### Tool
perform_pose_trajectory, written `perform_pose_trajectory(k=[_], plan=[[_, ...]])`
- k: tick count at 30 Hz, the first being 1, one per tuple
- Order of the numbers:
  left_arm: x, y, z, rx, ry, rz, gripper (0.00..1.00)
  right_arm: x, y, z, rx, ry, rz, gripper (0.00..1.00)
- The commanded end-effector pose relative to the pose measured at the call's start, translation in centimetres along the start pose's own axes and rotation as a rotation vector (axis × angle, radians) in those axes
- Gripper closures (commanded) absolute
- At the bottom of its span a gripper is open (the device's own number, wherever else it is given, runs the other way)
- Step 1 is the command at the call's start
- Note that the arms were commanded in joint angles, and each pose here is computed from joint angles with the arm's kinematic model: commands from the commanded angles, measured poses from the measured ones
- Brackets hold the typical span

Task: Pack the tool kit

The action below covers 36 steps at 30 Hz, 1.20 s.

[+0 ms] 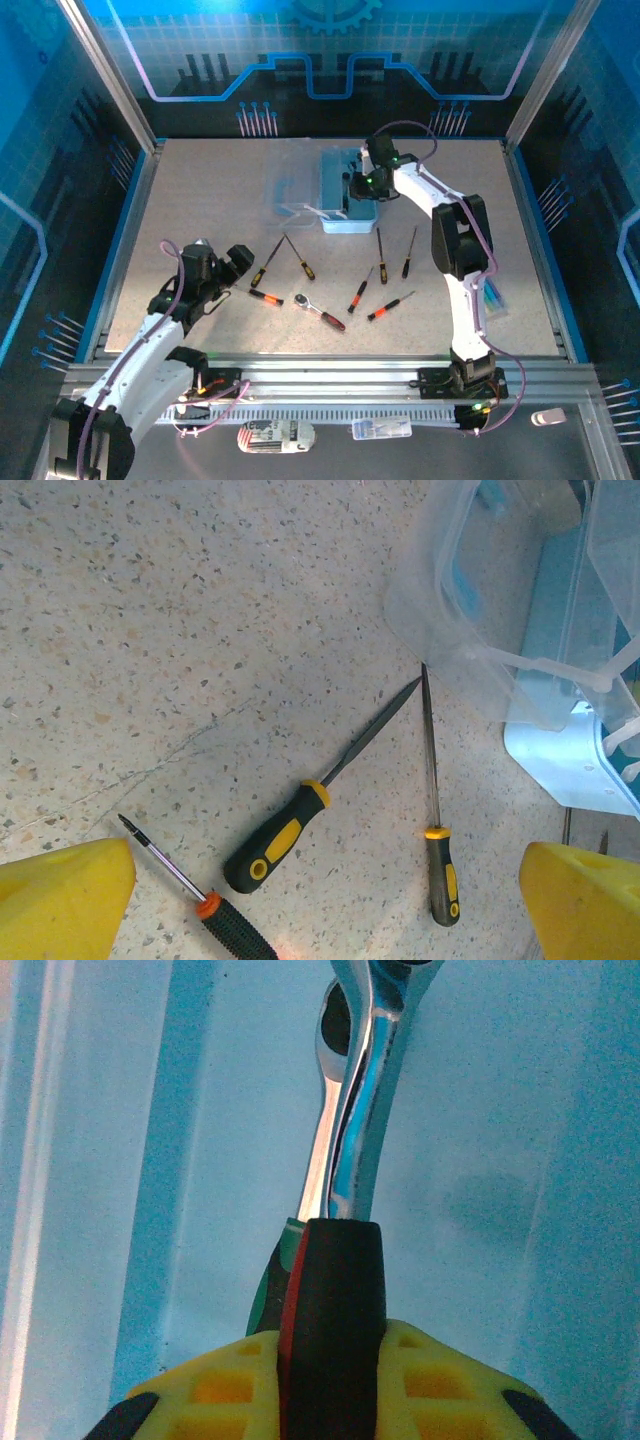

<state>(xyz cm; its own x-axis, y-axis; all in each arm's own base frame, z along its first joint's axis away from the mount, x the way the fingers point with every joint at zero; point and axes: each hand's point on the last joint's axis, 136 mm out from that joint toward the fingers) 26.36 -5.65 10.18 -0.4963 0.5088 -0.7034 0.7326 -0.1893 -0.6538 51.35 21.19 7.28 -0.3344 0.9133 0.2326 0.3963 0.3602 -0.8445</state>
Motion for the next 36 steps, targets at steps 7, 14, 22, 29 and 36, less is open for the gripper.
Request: perform_pose_trajectory(k=[7, 14, 22, 29, 36], plan=[[-0.4, -1.0, -1.1, -0.058, -0.008, 0.020, 0.01, -1.2, 1.4, 1.1, 0.052, 0.039, 0.039, 0.82], [-0.2, -0.8, -1.1, -0.057, -0.007, 0.012, 0.01, -1.3, 1.5, 1.2, 0.055, 0.062, 0.039, 0.77], [-0.6, -0.7, -1.1, -0.051, -0.004, 0.014, 0.01, -0.8, 0.0, 0.1, 0.025, 0.062, 0.036, 0.63], [-1.2, -0.5, -1.2, -0.039, -0.001, 0.017, 0.01, -0.5, -1.6, -1.6, -0.030, 0.090, 0.051, 0.60], [-1.6, -0.9, -1.7, -0.053, 0.001, 0.008, 0.01, -0.7, -4.2, -3.0, -0.097, 0.126, 0.093, 0.71]])
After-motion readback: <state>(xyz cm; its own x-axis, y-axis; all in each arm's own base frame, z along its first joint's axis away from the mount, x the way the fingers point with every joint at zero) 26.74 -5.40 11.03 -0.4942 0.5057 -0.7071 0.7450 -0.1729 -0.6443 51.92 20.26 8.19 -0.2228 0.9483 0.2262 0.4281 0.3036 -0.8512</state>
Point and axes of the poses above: each hand's point on the last joint's axis, 136 mm out from that joint toward the fingers, its own y axis out along the fingers, its own x axis along the line the jaws close on, z = x × y, and after that the axes turned 11 degrees about -y, right-handed
